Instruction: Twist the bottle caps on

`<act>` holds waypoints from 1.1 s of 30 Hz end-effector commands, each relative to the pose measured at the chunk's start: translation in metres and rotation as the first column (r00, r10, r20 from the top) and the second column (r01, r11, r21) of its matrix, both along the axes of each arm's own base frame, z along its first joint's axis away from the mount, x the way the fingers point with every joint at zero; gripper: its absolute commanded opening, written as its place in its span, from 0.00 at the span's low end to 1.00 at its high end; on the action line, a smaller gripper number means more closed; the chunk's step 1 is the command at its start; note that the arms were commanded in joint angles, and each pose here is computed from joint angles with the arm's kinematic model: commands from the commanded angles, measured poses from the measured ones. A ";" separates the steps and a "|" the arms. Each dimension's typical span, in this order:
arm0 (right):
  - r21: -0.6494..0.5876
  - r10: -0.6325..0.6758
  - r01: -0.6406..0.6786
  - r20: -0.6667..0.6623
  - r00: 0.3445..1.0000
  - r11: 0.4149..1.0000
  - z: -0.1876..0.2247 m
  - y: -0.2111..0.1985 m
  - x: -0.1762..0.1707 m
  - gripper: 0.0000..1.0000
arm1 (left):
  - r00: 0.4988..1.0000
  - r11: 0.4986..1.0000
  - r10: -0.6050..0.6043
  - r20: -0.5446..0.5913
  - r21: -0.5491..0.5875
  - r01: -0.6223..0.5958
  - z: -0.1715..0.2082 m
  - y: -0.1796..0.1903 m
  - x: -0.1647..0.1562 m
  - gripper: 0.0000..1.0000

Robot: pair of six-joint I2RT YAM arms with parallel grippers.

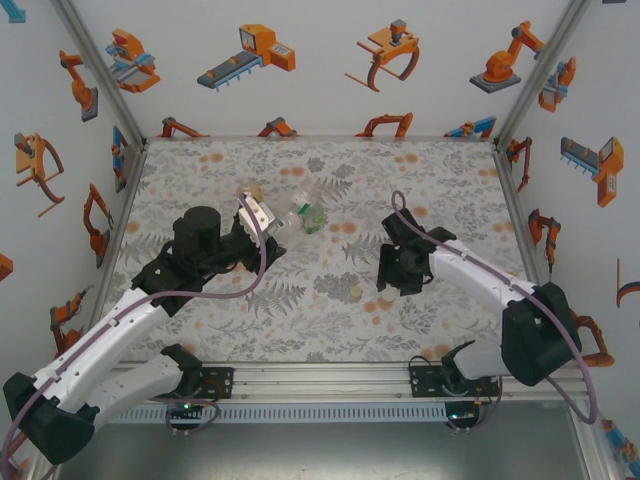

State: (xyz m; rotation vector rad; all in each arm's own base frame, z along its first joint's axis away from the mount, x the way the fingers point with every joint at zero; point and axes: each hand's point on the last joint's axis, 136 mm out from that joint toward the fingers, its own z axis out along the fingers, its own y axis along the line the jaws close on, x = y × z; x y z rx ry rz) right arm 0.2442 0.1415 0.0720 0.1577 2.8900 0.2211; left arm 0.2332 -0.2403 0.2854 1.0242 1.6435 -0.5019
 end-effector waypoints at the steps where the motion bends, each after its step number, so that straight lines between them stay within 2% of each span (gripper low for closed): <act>1: -0.056 -0.037 0.039 0.029 0.999 0.998 0.007 -0.006 0.008 0.53 | 1.000 1.000 -0.013 0.021 -0.002 0.013 0.005 -0.001 -0.001 0.14; 18: -0.085 -0.020 0.020 0.005 1.000 0.996 -0.022 0.007 0.022 0.54 | 1.000 1.000 -0.008 0.008 0.006 0.008 0.001 -0.001 0.001 0.15; 33: -0.139 -0.018 0.013 -0.037 0.999 0.990 -0.048 0.001 0.017 0.54 | 1.000 1.000 -0.004 0.003 0.016 0.004 -0.001 -0.001 0.003 0.15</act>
